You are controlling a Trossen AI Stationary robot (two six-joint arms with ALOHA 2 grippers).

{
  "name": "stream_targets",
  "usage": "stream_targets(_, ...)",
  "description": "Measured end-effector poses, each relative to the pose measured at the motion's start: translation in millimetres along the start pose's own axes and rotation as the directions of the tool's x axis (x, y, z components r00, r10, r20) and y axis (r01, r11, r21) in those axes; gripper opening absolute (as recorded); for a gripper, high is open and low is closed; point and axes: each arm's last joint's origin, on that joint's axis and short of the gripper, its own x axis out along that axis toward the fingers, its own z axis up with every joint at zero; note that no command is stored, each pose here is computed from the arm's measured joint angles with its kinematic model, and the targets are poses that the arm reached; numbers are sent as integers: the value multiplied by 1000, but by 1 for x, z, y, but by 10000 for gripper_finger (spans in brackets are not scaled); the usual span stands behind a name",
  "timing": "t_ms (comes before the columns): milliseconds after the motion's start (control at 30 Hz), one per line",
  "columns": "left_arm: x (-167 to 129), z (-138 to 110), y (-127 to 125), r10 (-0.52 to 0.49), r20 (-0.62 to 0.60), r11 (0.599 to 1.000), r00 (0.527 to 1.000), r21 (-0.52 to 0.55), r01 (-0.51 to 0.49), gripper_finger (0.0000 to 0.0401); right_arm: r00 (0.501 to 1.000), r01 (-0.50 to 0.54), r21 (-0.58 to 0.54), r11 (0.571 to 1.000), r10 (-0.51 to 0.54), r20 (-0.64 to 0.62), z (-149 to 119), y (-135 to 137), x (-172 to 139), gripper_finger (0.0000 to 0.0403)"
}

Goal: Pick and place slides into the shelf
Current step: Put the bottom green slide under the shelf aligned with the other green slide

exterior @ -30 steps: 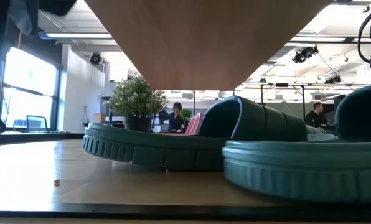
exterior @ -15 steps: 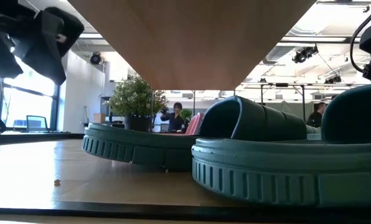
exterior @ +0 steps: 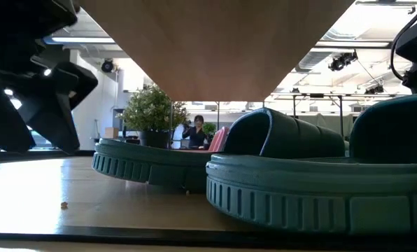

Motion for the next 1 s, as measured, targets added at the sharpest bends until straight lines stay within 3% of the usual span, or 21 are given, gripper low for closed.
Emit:
stream_targets(333,19,2,6,-11,34,999,999,-44,13,175,1000,-7,-6,1000,7,4,0,1,0,8)
stream_targets(1000,31,3,38,169,-19,983,985,-74,-170,175,999,-39,-29,999,39,12,0,3,0,20)
